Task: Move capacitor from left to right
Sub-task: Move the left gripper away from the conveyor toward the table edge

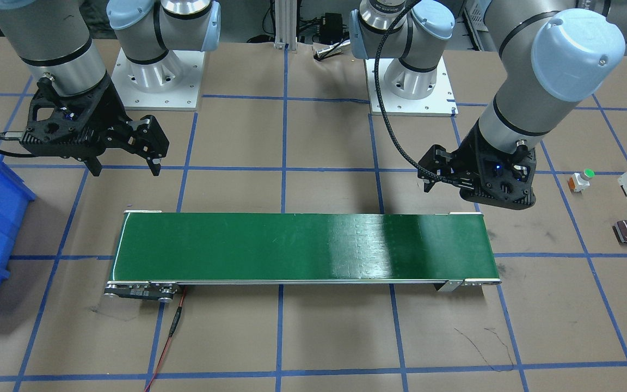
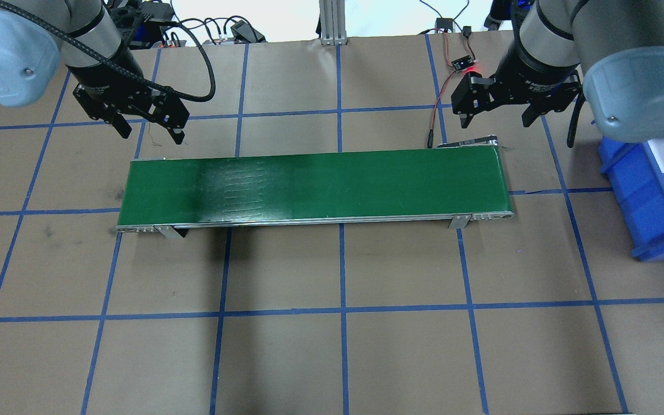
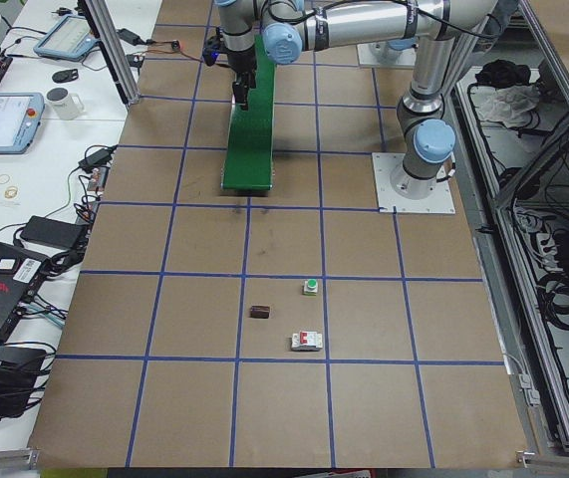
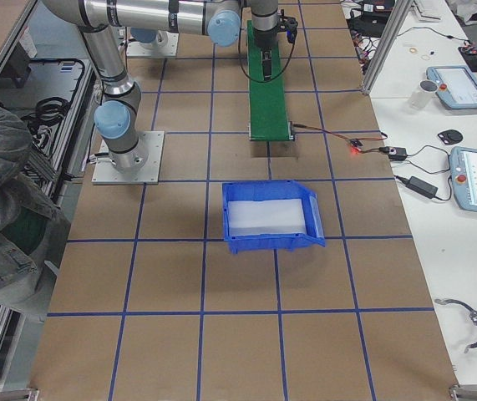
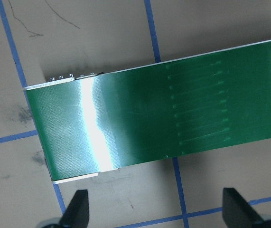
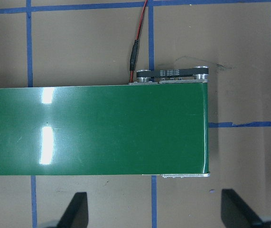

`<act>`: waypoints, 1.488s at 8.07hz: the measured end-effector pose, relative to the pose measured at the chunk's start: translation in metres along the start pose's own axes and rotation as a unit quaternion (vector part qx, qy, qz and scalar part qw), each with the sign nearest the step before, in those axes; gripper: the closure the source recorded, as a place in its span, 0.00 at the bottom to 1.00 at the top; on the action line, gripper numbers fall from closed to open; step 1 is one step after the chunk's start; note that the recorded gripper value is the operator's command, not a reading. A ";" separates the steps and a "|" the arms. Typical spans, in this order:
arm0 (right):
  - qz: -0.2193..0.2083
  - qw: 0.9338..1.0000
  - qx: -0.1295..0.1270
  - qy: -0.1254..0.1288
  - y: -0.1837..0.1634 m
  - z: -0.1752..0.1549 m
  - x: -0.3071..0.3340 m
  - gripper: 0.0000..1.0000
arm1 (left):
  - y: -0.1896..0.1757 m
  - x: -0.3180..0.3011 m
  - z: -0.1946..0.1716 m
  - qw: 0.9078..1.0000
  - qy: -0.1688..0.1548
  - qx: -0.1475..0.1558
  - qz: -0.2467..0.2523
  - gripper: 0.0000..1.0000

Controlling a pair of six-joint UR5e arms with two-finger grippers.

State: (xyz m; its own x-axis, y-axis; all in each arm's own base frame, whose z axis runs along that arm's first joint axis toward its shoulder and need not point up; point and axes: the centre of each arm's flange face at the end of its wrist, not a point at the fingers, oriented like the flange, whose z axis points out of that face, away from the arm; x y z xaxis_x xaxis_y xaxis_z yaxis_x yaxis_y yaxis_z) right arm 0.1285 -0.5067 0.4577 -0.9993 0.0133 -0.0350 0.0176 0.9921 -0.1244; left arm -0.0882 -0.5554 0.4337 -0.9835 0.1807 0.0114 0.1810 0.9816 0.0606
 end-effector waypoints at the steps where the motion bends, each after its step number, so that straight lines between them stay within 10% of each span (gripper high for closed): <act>1: 0.000 1.000 0.000 0.000 0.000 0.000 0.000 0.00 | 0.000 0.000 0.000 1.000 0.000 0.000 0.000 0.00; 9: 0.000 1.000 -0.001 0.001 0.000 0.000 0.001 0.00 | -0.001 -0.012 0.001 1.000 0.000 0.004 -0.010 0.00; 12: 0.001 1.000 -0.001 0.000 0.000 0.000 0.001 0.00 | -0.001 -0.111 0.004 0.997 -0.013 0.046 -0.063 0.00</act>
State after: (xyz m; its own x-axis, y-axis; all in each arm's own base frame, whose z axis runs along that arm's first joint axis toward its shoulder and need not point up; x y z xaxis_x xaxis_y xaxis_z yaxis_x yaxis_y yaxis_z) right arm 0.1277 -0.5067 0.4572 -0.9993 0.0146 -0.0346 0.0187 0.9923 -0.1222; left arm 0.0210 -0.5764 0.4280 -0.9983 0.0566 -0.0155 0.0570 0.9979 -0.0316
